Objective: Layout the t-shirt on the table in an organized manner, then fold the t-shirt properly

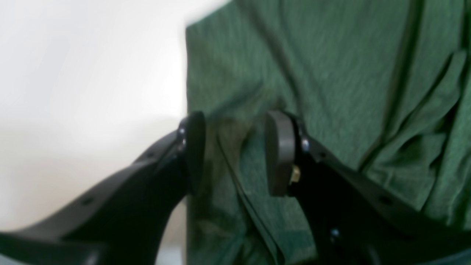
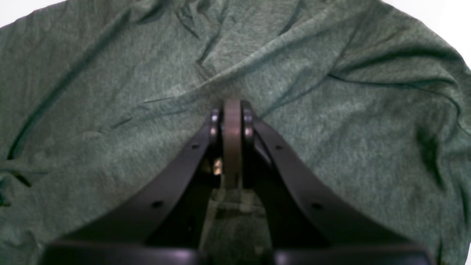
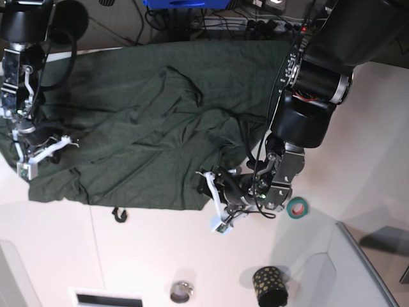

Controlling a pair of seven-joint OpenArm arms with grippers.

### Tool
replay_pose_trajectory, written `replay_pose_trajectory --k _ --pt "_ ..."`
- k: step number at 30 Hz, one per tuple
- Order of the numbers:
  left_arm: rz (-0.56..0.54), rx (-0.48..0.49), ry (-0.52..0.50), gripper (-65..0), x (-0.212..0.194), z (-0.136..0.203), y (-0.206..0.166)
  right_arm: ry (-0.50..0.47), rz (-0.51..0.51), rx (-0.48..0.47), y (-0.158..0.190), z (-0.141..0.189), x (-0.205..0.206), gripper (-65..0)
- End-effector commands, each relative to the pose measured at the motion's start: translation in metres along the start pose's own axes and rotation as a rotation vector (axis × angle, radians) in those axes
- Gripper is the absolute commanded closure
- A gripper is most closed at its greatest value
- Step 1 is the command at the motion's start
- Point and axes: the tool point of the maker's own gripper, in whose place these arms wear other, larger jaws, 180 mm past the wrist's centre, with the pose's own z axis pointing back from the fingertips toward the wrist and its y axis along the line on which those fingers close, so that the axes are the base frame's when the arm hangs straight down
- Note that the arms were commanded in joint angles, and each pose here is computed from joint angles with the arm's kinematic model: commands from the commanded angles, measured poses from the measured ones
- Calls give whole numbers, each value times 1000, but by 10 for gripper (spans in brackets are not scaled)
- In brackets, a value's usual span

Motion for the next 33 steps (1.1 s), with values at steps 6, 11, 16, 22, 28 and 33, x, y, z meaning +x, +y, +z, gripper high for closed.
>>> replay_pose_trajectory --k 6,11,16,22,28,33 --pt "-3 -5 -38 -258 13 2 -1 -36 -6 -5 -5 -4 14 -3" --pt "-4 -8 -30 -257 9 1 -3 -3 -20 -12 -9 -8 2 -3" --pt "-1 -11 -24 -257 4 0 -5 -3 -22 -11 -8 -8 1 -3" --pt "46 -20 -10 -257 -14 -8 -4 -7 -19 -9 -7 -8 3 -3" --pt "50 -20 -14 -161 -14 -8 -4 -6 -20 -9 -7 -8 3 -3" --pt "48 -20 -18 -8 -11 -8 -4 -6 -20 -9 -7 -8 3 -3"
